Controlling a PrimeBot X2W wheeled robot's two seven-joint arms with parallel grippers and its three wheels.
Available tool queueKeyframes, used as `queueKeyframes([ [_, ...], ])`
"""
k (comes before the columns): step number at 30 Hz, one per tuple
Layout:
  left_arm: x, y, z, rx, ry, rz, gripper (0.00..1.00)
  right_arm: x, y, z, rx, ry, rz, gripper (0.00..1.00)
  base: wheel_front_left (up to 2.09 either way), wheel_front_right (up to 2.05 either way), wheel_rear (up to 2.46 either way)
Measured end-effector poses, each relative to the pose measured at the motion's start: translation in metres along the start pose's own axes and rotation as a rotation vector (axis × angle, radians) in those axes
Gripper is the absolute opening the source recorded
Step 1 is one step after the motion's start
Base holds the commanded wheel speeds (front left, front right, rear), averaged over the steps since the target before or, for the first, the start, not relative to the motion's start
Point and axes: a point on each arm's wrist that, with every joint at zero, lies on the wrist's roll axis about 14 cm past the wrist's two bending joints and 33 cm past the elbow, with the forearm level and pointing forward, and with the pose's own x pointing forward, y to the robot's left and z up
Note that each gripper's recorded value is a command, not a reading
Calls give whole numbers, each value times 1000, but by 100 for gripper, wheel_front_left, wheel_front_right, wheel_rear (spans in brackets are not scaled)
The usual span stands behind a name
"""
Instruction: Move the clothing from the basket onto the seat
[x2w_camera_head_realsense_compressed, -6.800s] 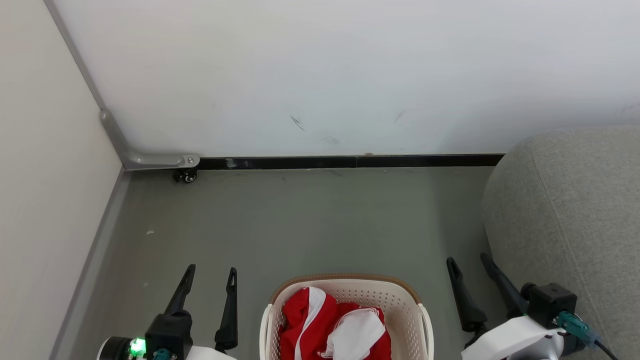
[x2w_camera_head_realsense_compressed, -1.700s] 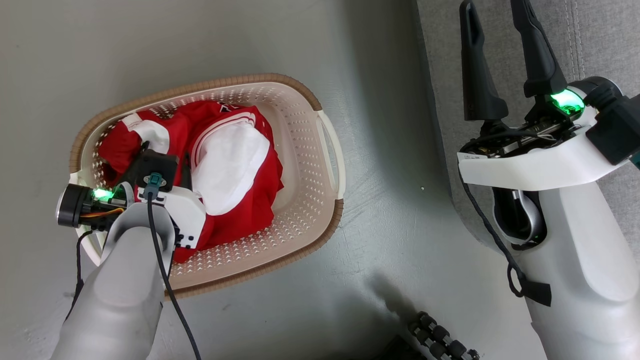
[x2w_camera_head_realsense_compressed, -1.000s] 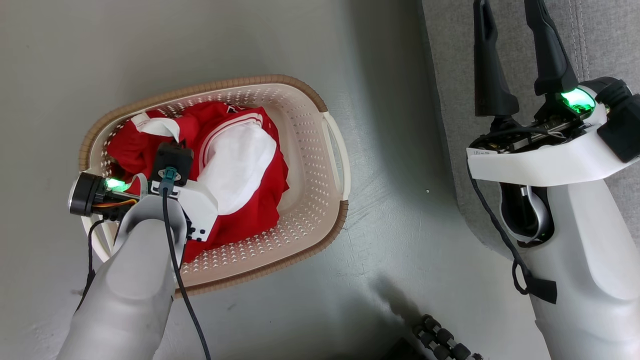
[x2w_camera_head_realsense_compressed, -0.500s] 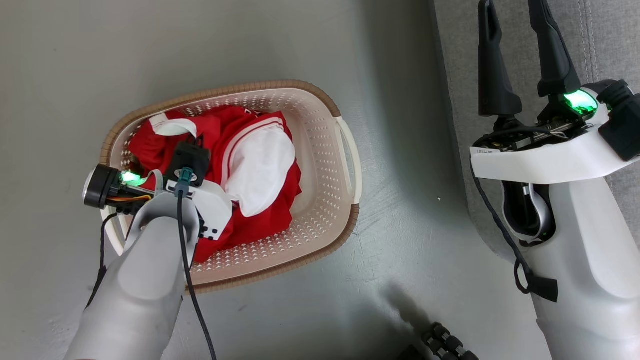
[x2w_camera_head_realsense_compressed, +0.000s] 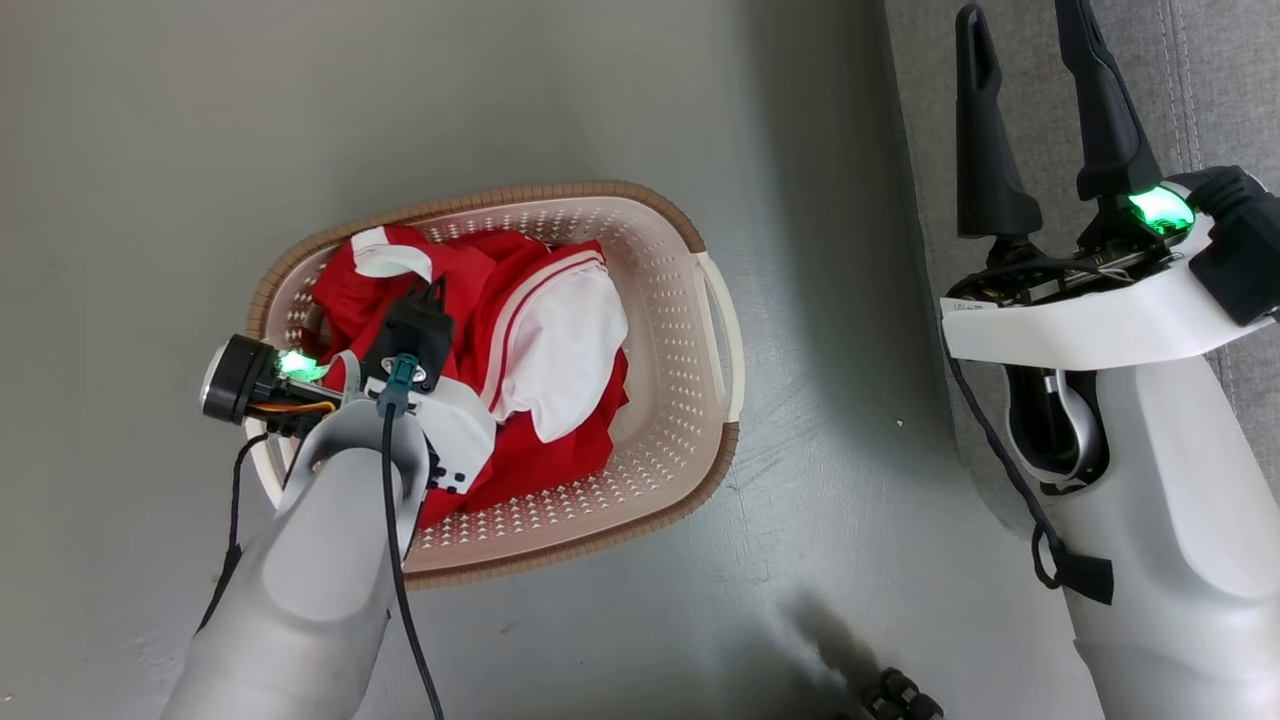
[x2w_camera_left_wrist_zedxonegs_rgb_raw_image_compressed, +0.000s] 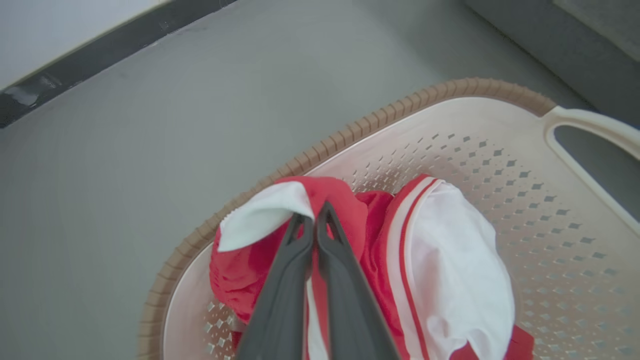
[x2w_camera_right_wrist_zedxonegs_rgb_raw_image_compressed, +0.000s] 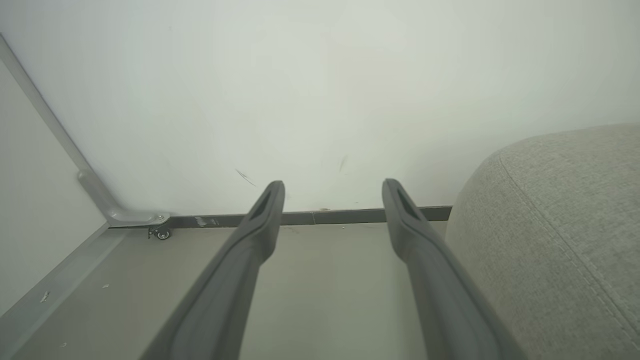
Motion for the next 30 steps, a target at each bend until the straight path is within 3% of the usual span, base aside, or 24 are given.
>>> queueKeyframes([
  [30,-55,21,122,-19,-352,80,0,-20,22,25,-18,-23,42,100,0,0,0],
])
